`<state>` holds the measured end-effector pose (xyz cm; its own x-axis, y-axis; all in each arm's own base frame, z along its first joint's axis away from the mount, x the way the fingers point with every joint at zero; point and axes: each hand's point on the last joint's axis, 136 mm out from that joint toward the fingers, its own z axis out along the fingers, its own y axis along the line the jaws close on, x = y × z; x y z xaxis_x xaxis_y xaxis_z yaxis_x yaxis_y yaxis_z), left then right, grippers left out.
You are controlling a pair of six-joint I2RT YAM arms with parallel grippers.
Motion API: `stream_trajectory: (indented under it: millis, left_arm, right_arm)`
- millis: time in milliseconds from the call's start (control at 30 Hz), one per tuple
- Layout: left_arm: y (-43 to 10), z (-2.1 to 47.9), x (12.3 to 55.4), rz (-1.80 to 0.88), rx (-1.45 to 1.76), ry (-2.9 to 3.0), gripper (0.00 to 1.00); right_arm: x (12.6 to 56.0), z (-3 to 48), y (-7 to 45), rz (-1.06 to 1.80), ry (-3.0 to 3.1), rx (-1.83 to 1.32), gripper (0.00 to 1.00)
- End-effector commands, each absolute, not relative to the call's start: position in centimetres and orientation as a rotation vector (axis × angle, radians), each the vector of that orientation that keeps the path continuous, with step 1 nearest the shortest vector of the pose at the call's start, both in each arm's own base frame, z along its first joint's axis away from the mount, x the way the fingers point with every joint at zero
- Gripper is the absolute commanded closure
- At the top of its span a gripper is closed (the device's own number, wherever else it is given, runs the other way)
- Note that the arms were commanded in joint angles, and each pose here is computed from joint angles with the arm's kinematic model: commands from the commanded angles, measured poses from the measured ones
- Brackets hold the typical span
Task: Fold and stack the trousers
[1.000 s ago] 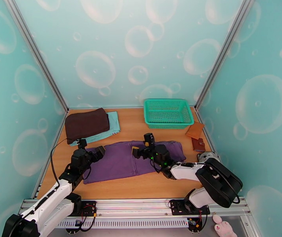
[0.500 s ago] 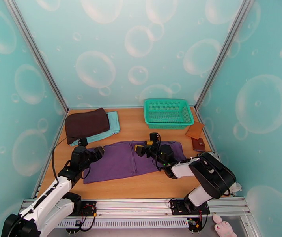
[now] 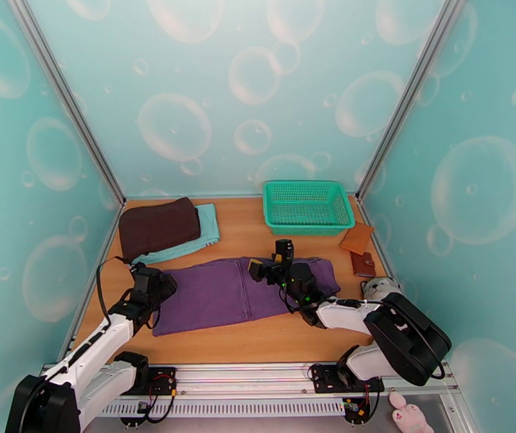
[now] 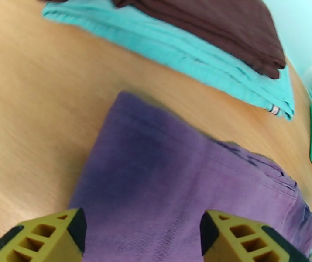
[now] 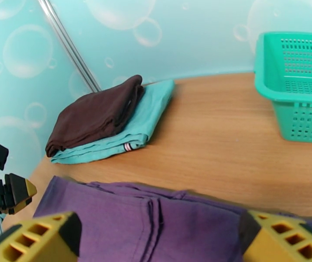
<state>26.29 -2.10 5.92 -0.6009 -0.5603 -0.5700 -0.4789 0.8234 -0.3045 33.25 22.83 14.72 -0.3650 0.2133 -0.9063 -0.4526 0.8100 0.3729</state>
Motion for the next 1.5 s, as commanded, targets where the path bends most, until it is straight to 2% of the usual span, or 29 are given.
stream_trajectory:
  millis: [0,100,367,400,533,700,800,900,967,1033,1067,1267,1467]
  left_arm:
    - [-0.3,4.3,24.5,-0.035,-0.881,2.357,0.01]
    - [-1.0,3.4,24.0,-0.065,-0.897,2.408,0.01]
    - [-2.0,5.1,24.2,-0.21,-0.795,2.315,0.01]
    - [-2.0,5.0,24.3,-0.201,-0.799,2.326,0.02]
    - [-1.1,3.8,24.1,-0.097,-0.855,2.388,0.19]
    - [-1.3,2.1,23.4,-0.084,-0.868,2.441,0.27]
    - [-1.4,2.2,23.3,-0.097,-0.867,2.436,0.44]
    - [-1.8,2.2,23.5,-0.129,-0.839,2.44,0.55]
    - [-2.2,2.4,23.6,-0.161,-0.817,2.442,0.7]
    - [-2.5,3.1,24.0,-0.189,-0.805,2.421,0.94]
    - [-2.6,3.7,24.3,-0.2,-0.799,2.407,1.0]
    - [-2.8,10.1,26.2,-0.23,-0.735,2.32,1.0]
    - [-1.1,15.3,27.1,-0.079,-0.691,2.299,1.0]
  right_arm:
    - [33.2,14.3,22.8,0.68,1.827,-0.212,0.01]
    - [33.3,14.1,22.9,0.688,1.836,-0.216,0.01]
    - [33.4,13.8,23.2,0.737,1.852,-0.217,0.01]
    - [33.4,13.8,23.3,0.752,1.852,-0.219,0.01]
    - [33.4,13.8,23.2,0.771,1.852,-0.215,0.01]
    - [33.5,13.8,22.9,0.778,1.854,-0.206,0.01]
    - [33.6,13.7,23.0,0.79,1.855,-0.205,0.01]
    - [33.7,13.4,23.1,0.805,1.866,-0.206,0.01]
    - [33.7,13.3,23.1,0.814,1.871,-0.2,0.01]
    - [33.8,13.2,22.8,0.817,1.874,-0.182,0.01]
    - [33.9,13.2,22.7,0.815,1.874,-0.17,0.01]
    - [34.2,13.4,20.8,0.755,1.864,-0.083,0.01]
    - [34.3,13.8,18.5,0.685,1.837,0.029,0.01]
